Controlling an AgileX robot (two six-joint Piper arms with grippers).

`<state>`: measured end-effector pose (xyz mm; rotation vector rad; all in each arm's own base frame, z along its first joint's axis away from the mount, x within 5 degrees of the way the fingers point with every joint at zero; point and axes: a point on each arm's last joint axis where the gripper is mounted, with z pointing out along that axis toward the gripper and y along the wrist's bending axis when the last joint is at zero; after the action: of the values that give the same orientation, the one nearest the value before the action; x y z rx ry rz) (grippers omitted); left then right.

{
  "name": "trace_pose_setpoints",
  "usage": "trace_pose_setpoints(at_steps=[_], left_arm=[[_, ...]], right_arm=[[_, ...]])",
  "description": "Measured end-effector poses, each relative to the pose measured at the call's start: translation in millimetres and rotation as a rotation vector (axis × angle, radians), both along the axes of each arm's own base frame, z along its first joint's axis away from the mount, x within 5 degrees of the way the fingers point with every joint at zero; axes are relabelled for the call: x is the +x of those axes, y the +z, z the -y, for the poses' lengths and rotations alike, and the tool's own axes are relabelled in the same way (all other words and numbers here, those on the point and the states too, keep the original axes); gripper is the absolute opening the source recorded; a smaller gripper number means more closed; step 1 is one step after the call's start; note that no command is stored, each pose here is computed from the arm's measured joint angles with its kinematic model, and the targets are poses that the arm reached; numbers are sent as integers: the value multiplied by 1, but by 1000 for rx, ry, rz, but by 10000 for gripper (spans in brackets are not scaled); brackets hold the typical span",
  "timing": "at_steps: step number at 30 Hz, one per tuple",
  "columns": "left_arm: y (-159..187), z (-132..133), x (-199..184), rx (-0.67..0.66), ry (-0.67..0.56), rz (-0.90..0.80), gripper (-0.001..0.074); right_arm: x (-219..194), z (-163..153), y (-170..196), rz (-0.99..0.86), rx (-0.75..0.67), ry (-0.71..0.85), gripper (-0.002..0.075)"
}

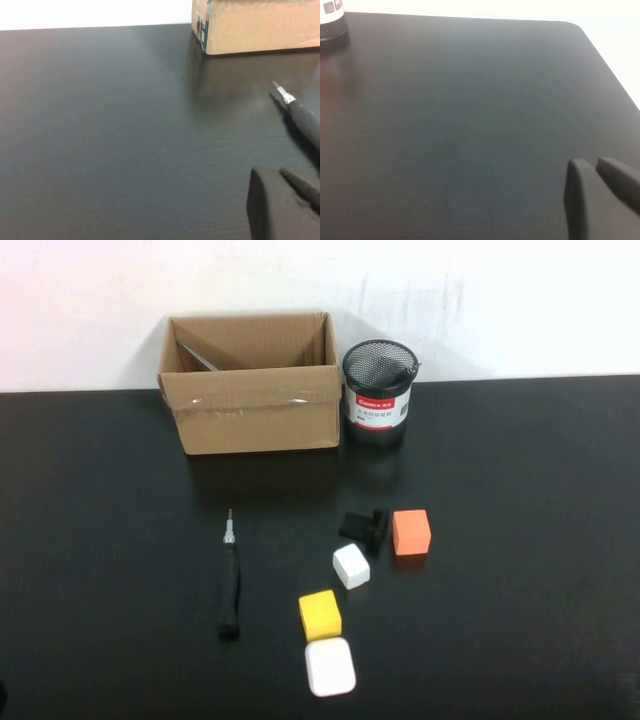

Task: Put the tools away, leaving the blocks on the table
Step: Pick up the black Screwdriver from the table

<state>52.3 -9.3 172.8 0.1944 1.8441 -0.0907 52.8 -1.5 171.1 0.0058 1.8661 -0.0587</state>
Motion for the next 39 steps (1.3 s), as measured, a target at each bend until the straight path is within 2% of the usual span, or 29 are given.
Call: trace_pose_setpoints(at_steps=[7,11,15,19,21,23,26,28,30,33,36,39], left_arm=[[0,0,0,0,0,0,-4],[7,-1,2,39,3,89,-4],[35,0,3,4,2,394,-4],[79,-2,-14,-133,-1,902,-4],[95,-7,-26,-233,12,1100,-4],[114,-12,-38,-316,32,1234,-4],[161,-20,-59,-422,47,1326,-4],[194,-22,-75,-431,30,1297,-4],[222,-20,-82,-386,14,1201,-4],[254,-14,-76,-316,-12,986,-4],[264,-7,-53,-257,-34,722,-4],[257,-1,-29,-222,-42,526,-4]], right_arm=[[0,0,0,0,0,0,-8],[0,0,0,0,0,0,-7],[0,0,0,0,0,0,-7],[0,0,0,-2,0,0,-8],[0,0,0,-2,0,0,-8],[0,0,0,-2,0,0,-8],[0,0,0,-2,0,0,-7],[0,0,0,-2,0,0,-7],[0,0,0,-2,0,0,-8],[0,0,0,-2,0,0,-8],[0,0,0,-2,0,0,-8],[0,0,0,-2,0,0,-8]])
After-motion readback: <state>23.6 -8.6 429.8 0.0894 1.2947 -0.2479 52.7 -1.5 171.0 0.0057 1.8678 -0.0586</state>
